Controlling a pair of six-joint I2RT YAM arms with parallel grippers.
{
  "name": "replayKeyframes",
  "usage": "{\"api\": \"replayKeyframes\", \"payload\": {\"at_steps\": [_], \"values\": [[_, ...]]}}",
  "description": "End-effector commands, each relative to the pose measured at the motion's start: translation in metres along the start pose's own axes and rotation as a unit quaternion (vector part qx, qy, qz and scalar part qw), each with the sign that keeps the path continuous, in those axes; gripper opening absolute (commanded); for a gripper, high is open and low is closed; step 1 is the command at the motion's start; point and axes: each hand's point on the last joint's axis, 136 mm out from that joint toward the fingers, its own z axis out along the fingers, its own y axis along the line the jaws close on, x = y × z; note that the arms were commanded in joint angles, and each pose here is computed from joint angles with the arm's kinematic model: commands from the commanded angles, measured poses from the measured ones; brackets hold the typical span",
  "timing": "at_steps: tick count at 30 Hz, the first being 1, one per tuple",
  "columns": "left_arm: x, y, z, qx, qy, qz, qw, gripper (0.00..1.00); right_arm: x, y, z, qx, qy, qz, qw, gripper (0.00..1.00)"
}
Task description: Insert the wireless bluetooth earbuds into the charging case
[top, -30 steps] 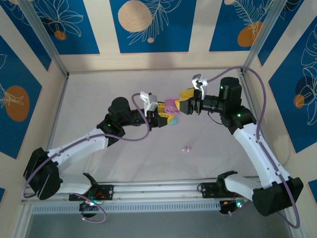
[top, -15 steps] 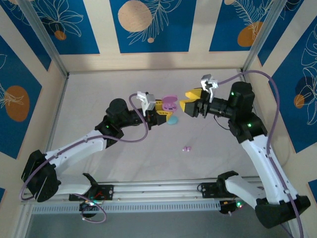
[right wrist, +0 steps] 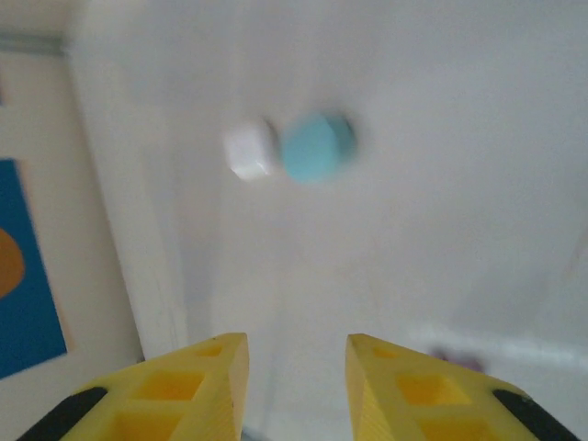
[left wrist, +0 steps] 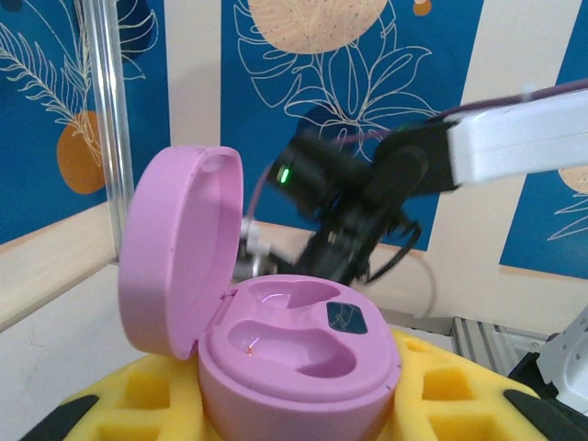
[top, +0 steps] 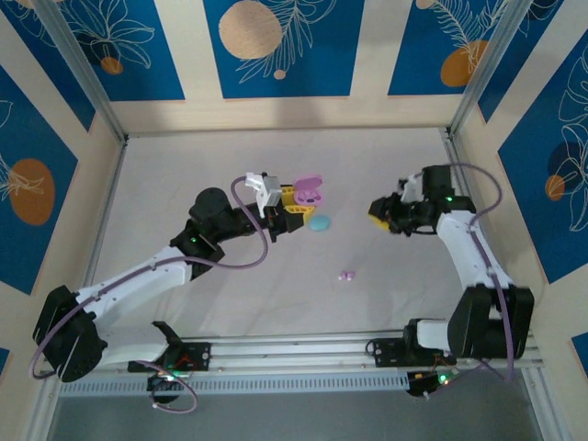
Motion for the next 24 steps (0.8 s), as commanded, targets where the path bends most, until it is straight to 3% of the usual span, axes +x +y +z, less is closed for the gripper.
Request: {"api": "replayKeyframes", "payload": {"at_steps": [1,12,15,24], "values": [[-0.011,-0.006,-0.003,0.001,-0.019,0.015,1.0,0.29,0.042,-0.017,0.019,0.048,0.08,0.035,0.995,0.34],[-0.009,-0.005,-0.002,-0.002,-0.017,0.012,1.0,0.29,0.085,-0.046,0.065,0.149,0.15,0.003,0.977,0.28],[-0.009,-0.005,-0.002,-0.002,-0.015,0.012,1.0,0.29,0.085,-0.061,0.068,0.193,0.146,-0.002,0.97,0.27],[-0.007,-0.005,-0.004,-0.004,-0.012,0.013,1.0,0.29,0.086,-0.079,0.076,0.195,0.154,0.023,0.968,0.32]]}}
